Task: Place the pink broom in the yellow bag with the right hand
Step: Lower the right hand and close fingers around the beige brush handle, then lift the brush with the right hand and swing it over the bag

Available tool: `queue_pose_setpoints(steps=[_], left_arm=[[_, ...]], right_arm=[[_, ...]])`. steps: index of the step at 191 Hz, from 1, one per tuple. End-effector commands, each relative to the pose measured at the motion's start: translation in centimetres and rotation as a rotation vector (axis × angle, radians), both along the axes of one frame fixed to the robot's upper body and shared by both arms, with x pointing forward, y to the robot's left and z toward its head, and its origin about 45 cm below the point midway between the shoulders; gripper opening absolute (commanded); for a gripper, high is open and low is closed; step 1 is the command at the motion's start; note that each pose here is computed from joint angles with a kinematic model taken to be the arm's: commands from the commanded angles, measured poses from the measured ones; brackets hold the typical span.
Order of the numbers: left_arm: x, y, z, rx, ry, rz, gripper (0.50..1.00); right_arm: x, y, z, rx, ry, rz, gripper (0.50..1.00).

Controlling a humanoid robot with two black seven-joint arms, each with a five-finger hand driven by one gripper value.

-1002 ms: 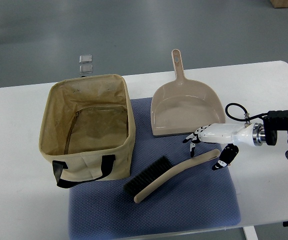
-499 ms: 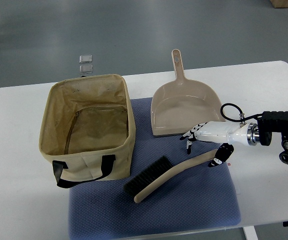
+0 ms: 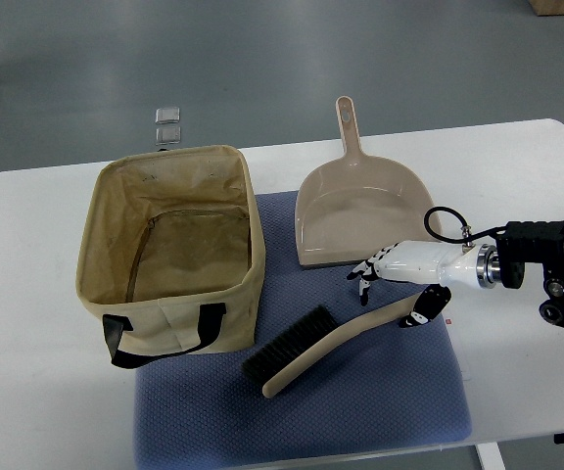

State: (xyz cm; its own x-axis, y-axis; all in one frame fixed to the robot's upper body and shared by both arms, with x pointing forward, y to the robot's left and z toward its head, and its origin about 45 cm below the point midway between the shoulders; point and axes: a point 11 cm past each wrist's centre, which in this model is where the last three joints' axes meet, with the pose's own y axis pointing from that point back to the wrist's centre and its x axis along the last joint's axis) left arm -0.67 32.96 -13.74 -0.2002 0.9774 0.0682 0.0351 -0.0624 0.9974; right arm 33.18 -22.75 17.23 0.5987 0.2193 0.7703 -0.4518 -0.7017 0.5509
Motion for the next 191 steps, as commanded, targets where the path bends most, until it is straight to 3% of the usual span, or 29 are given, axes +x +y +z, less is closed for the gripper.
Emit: queue_pose_setpoints(steps=[1,76,156,191], left_arm=[[0.01,0.00,0.00,0.000,0.000,0.000,1.000],[-0.08,0.00,0.00,0.000,0.001,0.000,1.000],[0.01,0.00,0.00,0.000,0.000,0.000,1.000],[0.01,0.00,0.00,0.000,0.000,0.000,1.000]], right_arm=[[-0.02,0.09,-0.01,0.002,0.000,0.003,0.832],[-0.38,0.49,-0.40,0.001,0.005,0.020,0.825],[-0.54,0.53,-0.58,-0.012,0.004,0.035,0.656],[-0.59,0.59,-0.56,-0.009,0.005,0.038,0.609]])
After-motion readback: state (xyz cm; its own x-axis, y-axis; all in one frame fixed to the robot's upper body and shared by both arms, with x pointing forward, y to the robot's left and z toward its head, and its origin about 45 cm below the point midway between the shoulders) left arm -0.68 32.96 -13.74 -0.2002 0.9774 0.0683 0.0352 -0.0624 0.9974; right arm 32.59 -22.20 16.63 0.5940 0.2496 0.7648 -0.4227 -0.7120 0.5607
